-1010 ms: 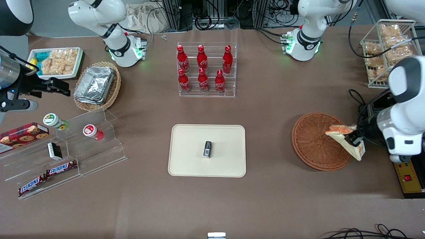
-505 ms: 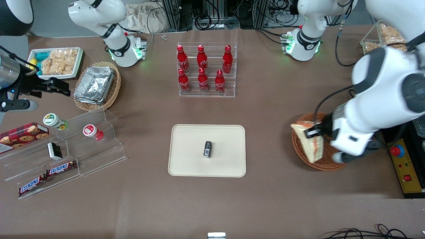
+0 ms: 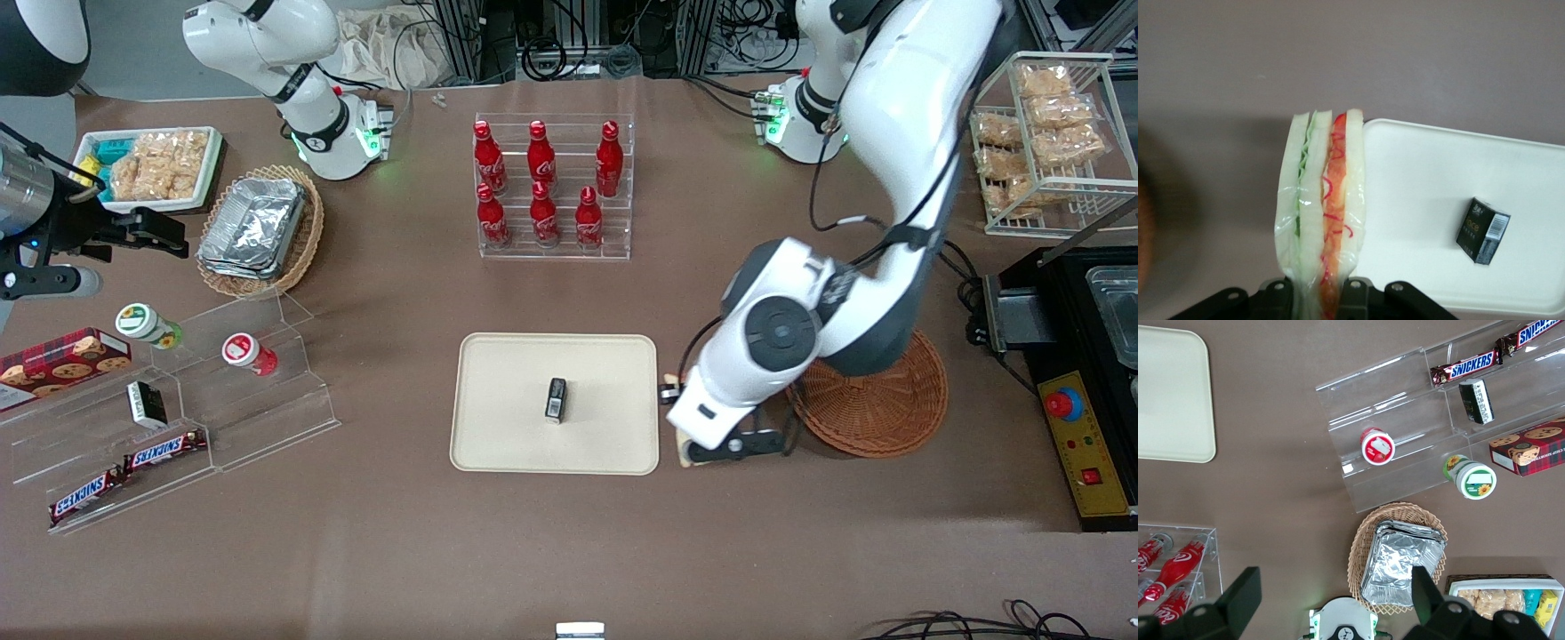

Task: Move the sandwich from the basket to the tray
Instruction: 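Carry the sandwich over to the white tray beside the black box, then lower the sandwich onto the tray and open the left gripper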

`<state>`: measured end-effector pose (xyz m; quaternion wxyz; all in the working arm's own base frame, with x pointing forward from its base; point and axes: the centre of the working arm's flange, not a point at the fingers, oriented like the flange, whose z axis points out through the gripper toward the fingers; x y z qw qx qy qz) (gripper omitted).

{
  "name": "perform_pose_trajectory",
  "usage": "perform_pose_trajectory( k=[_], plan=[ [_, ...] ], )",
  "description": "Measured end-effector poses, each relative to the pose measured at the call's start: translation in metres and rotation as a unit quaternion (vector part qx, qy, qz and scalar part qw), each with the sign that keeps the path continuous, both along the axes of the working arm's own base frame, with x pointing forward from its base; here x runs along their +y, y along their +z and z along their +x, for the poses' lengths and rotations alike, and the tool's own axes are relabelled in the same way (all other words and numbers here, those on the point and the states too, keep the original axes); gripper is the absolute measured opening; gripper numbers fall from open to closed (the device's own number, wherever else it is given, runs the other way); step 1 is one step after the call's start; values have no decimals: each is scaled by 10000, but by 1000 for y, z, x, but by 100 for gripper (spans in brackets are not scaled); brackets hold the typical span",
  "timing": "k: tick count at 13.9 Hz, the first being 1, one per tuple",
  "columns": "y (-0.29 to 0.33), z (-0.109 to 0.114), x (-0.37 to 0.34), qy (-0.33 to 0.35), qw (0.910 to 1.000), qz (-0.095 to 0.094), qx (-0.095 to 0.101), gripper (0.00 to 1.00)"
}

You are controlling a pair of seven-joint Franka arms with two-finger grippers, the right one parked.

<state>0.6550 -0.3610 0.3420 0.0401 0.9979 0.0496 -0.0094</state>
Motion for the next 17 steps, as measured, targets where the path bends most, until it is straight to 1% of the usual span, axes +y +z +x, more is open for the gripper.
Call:
perform_pose_trajectory(
  k=[1, 4, 7, 10, 11, 12, 14, 17],
  plan=[
    [-22, -5, -16, -51, 10000, -17, 25, 19],
    [-64, -19, -42, -140, 9996, 16, 247, 19],
    [-84, -26, -55, -202, 9994, -16, 291, 19],
    [-101, -32, -68, -250, 9993, -99, 258, 19],
    [-104, -33, -69, -272, 9993, -82, 257, 19],
    [-105, -33, -69, -312, 9993, -26, 214, 25],
    [-101, -29, -68, -342, 9994, 54, 84, 44],
    [-82, -20, -64, -159, 9998, 30, -64, 75]
  ],
)
